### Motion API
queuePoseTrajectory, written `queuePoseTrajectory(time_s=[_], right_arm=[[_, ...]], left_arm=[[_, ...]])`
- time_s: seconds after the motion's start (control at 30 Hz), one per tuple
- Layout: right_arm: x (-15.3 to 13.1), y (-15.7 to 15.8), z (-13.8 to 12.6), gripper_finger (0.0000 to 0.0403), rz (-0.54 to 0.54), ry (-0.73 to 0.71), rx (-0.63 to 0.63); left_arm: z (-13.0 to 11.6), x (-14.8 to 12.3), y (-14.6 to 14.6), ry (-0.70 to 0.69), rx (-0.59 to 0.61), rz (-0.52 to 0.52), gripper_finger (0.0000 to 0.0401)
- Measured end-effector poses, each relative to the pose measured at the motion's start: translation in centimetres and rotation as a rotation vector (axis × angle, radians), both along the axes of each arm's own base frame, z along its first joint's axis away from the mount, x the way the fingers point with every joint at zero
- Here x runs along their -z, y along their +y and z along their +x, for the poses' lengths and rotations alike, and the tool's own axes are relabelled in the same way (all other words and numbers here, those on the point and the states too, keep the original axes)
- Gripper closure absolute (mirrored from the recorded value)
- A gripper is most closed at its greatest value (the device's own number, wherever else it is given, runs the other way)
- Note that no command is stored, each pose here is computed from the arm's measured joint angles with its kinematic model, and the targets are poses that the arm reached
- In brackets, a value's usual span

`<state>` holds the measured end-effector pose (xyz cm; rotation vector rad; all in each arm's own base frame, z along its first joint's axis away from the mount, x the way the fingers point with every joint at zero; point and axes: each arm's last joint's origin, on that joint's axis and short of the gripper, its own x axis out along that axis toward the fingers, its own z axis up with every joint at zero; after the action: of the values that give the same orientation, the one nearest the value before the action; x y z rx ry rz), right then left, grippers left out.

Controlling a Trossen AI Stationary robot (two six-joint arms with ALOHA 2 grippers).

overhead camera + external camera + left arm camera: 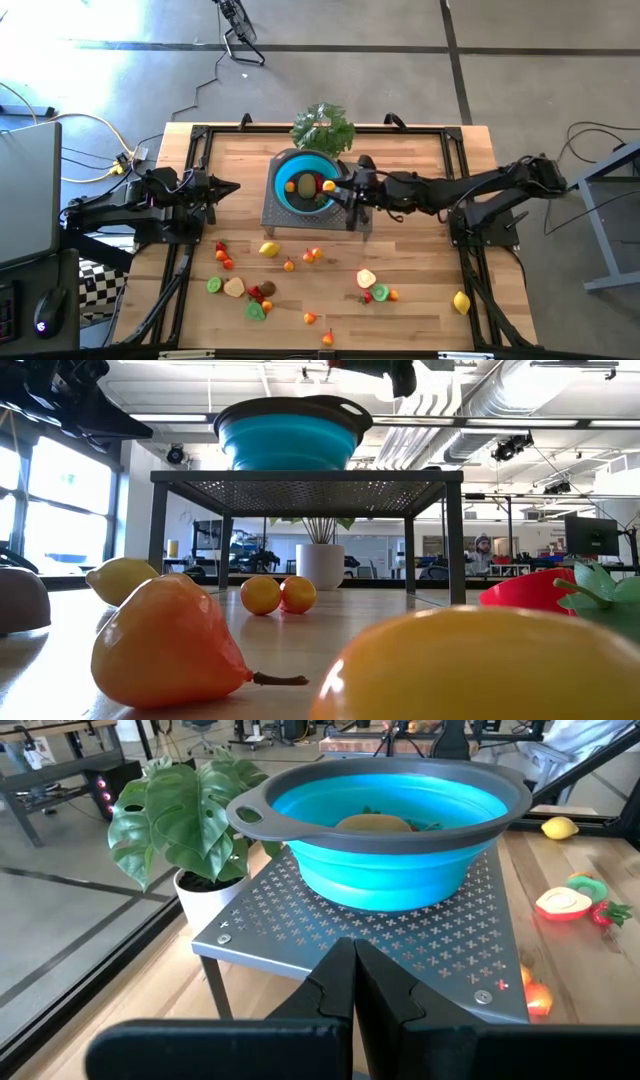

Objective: Pick & Place Fruit
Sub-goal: Put the pear into the blue strainer bowl on the shelf

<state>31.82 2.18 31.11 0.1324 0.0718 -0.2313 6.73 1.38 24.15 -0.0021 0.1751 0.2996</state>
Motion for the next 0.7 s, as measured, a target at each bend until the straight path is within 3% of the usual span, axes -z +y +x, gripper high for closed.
queuePoseTrajectory(time_s=[0.23, 0.53, 0.7], right_arm=[[1.1, -0.6, 1.5, 0.0288, -0.008, 0.102, 0.013], [1.7, -1.7, 1.4, 0.0289, -0.01, 0.165, 0.048], [1.9, -2.3, 1.4, 0.0263, -0.009, 0.187, 0.065]], left_arm=[[0.0, 0.0, 0.0, 0.0, 0.0, 0.0, 0.0401], [0.0, 0.0, 0.0, 0.0, 0.0, 0.0, 0.0401], [0.0, 0.0, 0.0, 0.0, 0.0, 0.0, 0.0401]])
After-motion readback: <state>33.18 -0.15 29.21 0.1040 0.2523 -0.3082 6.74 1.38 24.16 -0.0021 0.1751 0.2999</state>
